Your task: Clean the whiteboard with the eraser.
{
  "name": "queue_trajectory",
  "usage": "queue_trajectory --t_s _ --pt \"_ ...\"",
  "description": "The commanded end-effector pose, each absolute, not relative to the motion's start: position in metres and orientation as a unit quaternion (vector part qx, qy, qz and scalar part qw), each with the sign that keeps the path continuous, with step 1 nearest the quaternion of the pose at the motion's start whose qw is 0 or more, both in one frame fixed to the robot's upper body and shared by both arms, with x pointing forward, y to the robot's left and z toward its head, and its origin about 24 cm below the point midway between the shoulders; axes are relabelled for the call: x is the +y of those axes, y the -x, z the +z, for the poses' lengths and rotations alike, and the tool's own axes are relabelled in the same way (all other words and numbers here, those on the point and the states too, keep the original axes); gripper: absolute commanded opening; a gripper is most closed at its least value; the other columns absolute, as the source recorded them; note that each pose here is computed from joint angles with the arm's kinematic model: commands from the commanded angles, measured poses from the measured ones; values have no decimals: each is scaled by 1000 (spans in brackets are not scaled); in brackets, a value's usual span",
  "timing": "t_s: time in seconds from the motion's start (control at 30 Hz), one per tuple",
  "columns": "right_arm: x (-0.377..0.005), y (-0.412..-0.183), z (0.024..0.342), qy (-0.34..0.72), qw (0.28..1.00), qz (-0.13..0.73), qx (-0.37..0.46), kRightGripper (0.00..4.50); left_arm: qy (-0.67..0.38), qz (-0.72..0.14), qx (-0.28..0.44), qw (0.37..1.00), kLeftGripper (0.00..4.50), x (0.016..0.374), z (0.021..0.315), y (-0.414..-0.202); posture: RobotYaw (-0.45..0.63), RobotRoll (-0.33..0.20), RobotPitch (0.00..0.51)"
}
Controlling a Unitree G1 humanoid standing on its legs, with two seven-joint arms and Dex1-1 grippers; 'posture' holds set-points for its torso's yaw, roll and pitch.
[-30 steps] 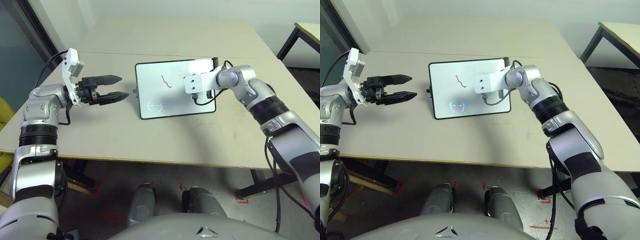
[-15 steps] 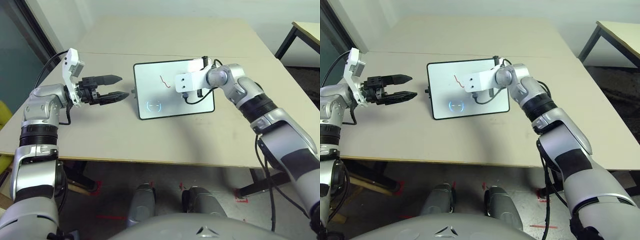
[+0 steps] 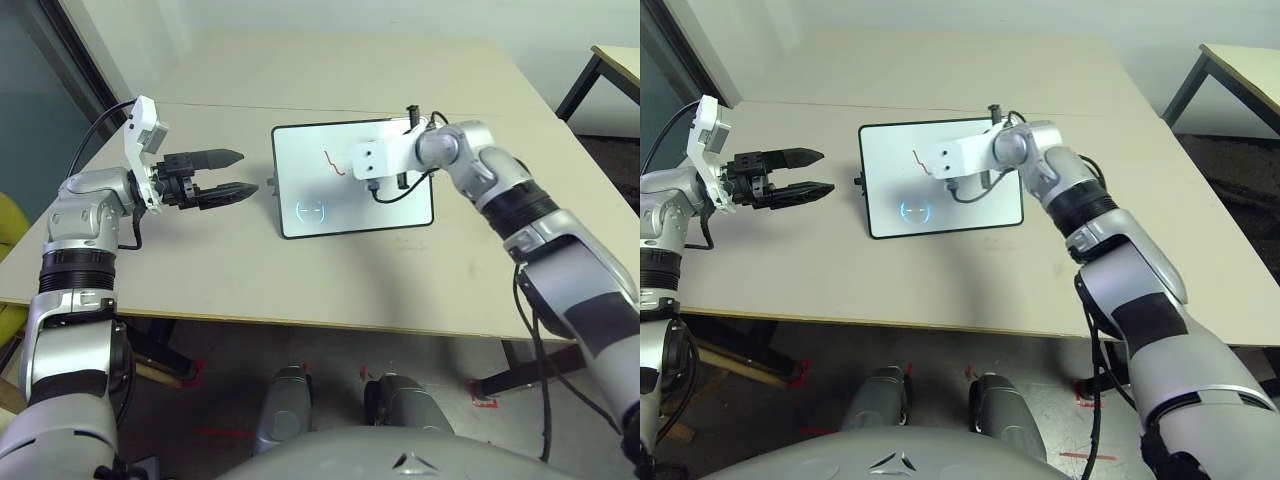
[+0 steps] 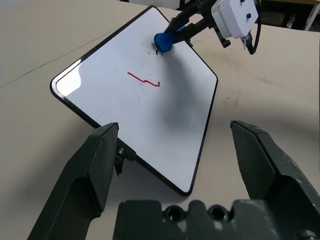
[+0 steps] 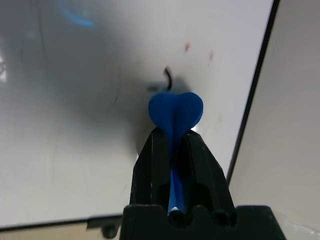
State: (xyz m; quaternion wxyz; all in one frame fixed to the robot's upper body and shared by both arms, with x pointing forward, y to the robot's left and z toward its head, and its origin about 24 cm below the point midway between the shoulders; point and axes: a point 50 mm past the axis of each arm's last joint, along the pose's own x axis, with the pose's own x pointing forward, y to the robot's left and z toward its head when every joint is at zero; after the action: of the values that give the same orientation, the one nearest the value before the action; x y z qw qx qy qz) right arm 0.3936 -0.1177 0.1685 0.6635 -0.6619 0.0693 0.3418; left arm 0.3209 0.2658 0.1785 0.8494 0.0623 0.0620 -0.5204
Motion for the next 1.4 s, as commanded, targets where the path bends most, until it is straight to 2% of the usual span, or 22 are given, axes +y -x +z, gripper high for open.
queue_trajectory --t_s 0.03,0.23,0.73,0.93,1.4 --pt "-130 -392 164 661 664 338 86 106 -67 -522 59 848 4500 265 181 -322 292 0 0" --pt "-134 -390 162 661 665 336 92 106 -67 -524 59 847 4500 264 181 -324 276 0 0" --pt "-87 -392 165 658 655 369 49 105 -67 -520 57 850 4500 265 181 -321 306 0 0" --pt "-79 -393 167 658 652 373 41 105 -66 -518 57 851 4500 266 180 -320 311 0 0" --pt "-121 -399 161 654 670 339 89 105 -66 -520 56 850 4500 264 180 -321 298 0 0"
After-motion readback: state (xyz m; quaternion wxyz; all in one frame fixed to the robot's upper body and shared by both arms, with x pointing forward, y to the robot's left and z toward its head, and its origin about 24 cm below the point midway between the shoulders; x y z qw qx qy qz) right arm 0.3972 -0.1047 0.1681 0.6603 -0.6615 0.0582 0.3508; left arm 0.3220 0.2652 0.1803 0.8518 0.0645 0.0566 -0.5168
